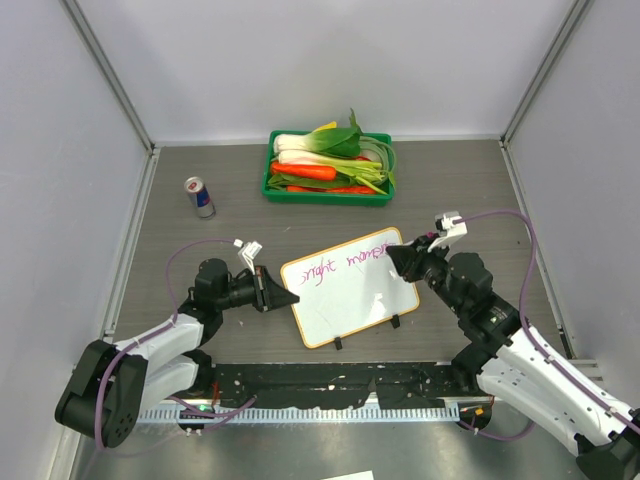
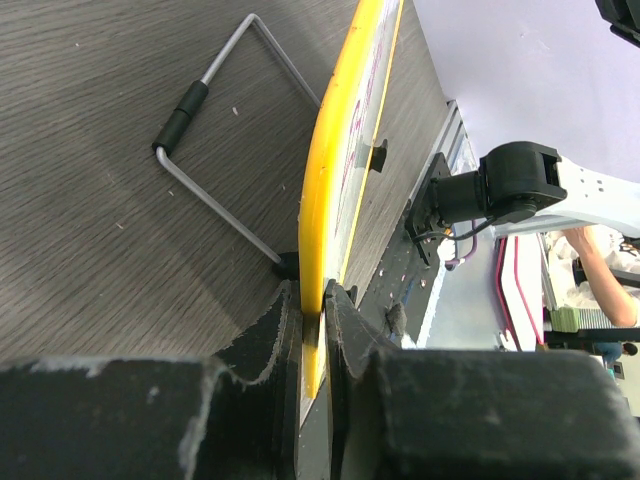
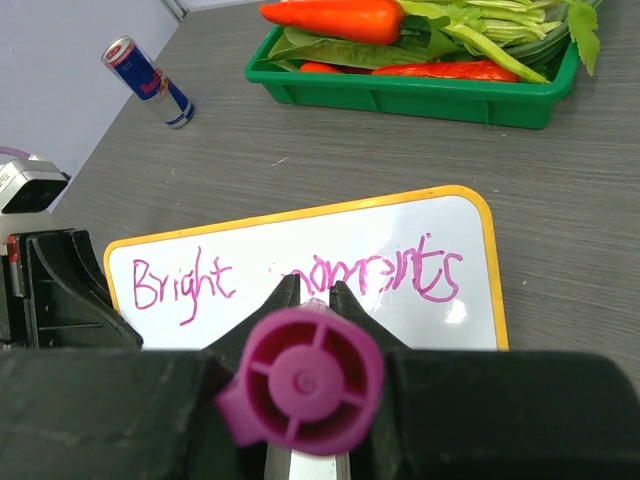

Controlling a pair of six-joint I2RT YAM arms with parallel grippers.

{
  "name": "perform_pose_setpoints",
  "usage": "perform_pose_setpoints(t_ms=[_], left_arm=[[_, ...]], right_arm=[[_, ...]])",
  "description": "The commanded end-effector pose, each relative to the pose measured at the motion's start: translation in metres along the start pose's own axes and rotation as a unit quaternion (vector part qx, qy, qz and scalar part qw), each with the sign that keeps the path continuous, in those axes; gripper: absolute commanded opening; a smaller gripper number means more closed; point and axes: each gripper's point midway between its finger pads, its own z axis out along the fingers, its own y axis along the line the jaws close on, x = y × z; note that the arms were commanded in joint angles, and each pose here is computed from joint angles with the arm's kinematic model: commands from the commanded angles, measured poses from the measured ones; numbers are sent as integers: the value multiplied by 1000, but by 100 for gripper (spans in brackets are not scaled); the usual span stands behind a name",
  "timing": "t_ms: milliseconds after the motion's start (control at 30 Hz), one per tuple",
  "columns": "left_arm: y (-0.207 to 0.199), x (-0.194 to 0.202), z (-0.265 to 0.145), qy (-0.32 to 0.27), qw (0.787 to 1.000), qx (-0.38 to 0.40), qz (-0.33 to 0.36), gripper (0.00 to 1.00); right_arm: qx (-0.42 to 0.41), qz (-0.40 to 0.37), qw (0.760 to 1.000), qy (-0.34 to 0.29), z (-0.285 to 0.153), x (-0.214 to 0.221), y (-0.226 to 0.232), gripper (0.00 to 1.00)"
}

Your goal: Write a sentence on the whiteboard

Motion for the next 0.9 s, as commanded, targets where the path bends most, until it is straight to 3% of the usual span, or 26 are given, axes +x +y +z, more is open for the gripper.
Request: perform_pose_setpoints(t_ms=[0, 467, 867], left_arm=[[4, -3, 2, -5, 1000, -5, 18, 0], [4, -3, 2, -4, 1000, -6, 17, 0], [5, -4, 2, -4, 1000, -7, 16, 0]], right_arm=[[-26, -4, 1000, -16, 1, -7, 9, 1], [-51, 9, 999, 0, 18, -10, 29, 2], [-67, -24, 997, 25, 21, 18, 82, 2]])
